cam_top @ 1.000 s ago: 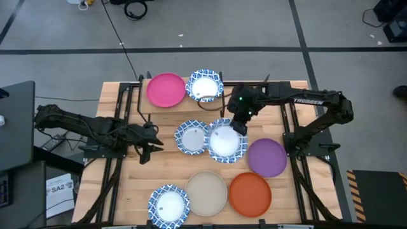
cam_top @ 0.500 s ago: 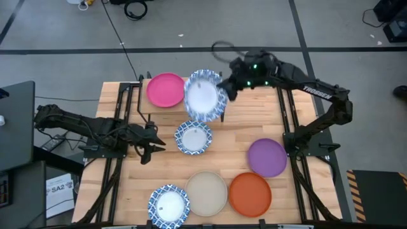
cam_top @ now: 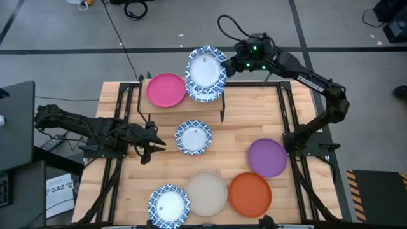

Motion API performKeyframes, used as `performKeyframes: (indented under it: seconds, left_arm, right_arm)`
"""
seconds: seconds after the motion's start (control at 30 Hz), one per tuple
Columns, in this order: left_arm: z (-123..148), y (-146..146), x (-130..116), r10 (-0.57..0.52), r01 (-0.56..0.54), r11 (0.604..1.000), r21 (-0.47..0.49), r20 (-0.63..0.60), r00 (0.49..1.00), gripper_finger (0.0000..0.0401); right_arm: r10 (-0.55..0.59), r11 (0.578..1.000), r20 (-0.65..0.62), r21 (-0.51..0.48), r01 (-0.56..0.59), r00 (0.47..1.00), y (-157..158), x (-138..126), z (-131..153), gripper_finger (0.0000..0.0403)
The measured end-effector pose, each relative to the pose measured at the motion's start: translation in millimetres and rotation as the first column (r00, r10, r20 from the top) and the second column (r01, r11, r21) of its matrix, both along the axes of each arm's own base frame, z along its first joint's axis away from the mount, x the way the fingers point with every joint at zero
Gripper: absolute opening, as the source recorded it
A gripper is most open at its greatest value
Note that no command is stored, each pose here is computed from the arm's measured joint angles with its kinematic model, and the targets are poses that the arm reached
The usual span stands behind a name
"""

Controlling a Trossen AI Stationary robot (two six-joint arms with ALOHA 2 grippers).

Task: Place and stack plates onto a shelf
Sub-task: Stack the top right white patterned bowl on top of the other white patterned bowl on the shelf

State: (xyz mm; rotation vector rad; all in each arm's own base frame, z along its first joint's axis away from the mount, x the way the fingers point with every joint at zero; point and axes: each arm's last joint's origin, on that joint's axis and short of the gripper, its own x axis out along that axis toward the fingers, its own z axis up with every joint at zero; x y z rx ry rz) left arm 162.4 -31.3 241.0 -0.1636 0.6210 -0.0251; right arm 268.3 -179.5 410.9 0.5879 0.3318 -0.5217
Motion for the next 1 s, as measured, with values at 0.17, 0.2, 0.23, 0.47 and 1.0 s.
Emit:
performKeyframes:
  seconds: [0.17,0.2,0.23,0.47,1.0]
  left_arm:
    - [0,0,0,0.000,0.000,1.000,0.000,0.000,1.000,0.0117]
    - [0,0,0,0.000,0.000,1.000,0.000,0.000,1.000,0.0117]
    - [0,0,0,0.000,0.000,1.000,0.000,0.000,1.000,0.0117]
    - [0,0,0,0.000,0.000,1.000,0.000,0.000,1.000,0.0117]
    - [0,0,0,0.001,-0.001,1.000,-0.001,0.000,1.000,0.0117]
  right_arm:
    - [0.008,0.998,-0.053,0.063,-0.004,0.999,-21,13,-24,0.0009]
    - [0.008,0.997,-0.065,0.075,-0.003,0.998,-25,16,-30,0.0009]
    - [0.005,0.996,-0.076,0.084,0.001,0.997,-28,19,-35,0.0009]
    - [0.021,0.986,-0.127,0.167,0.001,0.992,-51,31,-66,0.0009]
    - [-0.013,0.962,-0.191,0.265,0.065,0.982,-62,21,-80,0.0009]
